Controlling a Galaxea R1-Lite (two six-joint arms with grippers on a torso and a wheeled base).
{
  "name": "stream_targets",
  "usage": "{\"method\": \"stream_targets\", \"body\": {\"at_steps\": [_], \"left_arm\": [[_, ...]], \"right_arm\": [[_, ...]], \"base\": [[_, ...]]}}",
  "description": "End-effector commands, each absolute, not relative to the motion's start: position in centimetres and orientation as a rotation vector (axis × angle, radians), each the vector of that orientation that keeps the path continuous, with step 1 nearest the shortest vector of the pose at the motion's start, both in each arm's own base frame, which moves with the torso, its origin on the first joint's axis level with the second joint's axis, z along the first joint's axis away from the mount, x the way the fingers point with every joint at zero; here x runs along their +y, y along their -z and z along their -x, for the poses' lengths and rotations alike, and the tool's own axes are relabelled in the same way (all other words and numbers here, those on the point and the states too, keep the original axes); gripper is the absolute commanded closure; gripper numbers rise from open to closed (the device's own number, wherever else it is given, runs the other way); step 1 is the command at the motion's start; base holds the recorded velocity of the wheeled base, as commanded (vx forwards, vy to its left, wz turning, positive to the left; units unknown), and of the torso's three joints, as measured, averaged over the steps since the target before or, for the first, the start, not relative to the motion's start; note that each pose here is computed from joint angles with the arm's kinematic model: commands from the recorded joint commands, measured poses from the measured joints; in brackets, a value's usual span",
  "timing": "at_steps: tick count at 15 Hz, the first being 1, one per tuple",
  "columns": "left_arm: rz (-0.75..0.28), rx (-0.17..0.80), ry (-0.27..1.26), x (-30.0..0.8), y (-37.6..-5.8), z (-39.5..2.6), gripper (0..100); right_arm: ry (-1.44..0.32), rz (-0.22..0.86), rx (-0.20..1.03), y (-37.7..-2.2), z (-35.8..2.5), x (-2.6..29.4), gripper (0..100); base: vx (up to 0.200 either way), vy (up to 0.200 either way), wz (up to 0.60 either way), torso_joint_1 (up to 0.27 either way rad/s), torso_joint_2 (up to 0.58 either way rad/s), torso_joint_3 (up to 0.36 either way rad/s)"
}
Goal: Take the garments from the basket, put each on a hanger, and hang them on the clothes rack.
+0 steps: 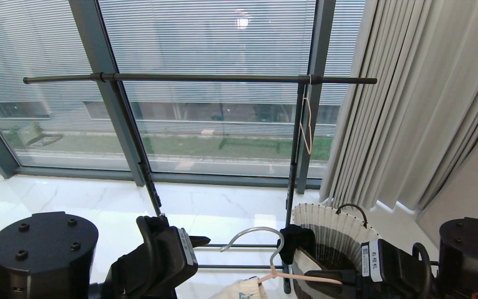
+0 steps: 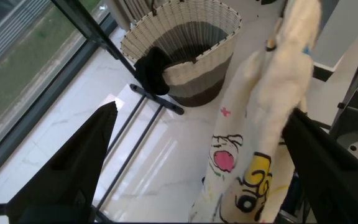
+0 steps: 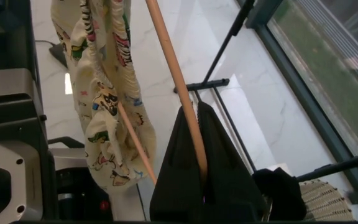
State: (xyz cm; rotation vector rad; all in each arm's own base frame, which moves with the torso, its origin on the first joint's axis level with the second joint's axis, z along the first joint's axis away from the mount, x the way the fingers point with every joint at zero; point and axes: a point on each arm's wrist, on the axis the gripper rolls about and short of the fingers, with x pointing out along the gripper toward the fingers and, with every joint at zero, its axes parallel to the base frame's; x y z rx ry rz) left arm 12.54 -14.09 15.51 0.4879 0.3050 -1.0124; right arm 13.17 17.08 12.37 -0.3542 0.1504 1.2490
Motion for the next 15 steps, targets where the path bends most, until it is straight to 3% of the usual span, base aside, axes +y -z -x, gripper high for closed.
{"method": "stream_targets", "body": {"at_steps": [1, 11, 12, 15], "left_arm": [[-0.482, 0.285, 1.015, -13.9, -15.9, -12.3, 0], [-0.501, 0.395, 1.0, -13.5, -13.6, -12.4, 0], [-0.501, 0.395, 1.0, -13.5, -13.6, -12.5, 100], [-0.5, 0.388, 0.999, -13.6, -13.8, -12.5, 100]], "right_arm": [[-1.228, 0.352, 0.154, -12.4, -13.6, 16.8, 100], [-1.219, 0.321, 0.048, -14.6, -13.1, 16.3, 100], [-1.222, 0.32, 0.045, -14.7, -13.0, 16.3, 100], [-1.227, 0.324, 0.044, -14.6, -12.9, 16.4, 100]], "base": [[0.0, 0.0, 0.0, 0.0, 0.0, 0.0], [0.0, 0.0, 0.0, 0.0, 0.0, 0.0], [0.0, 0.0, 0.0, 0.0, 0.0, 0.0], [0.0, 0.0, 0.0, 0.0, 0.0, 0.0]]}}
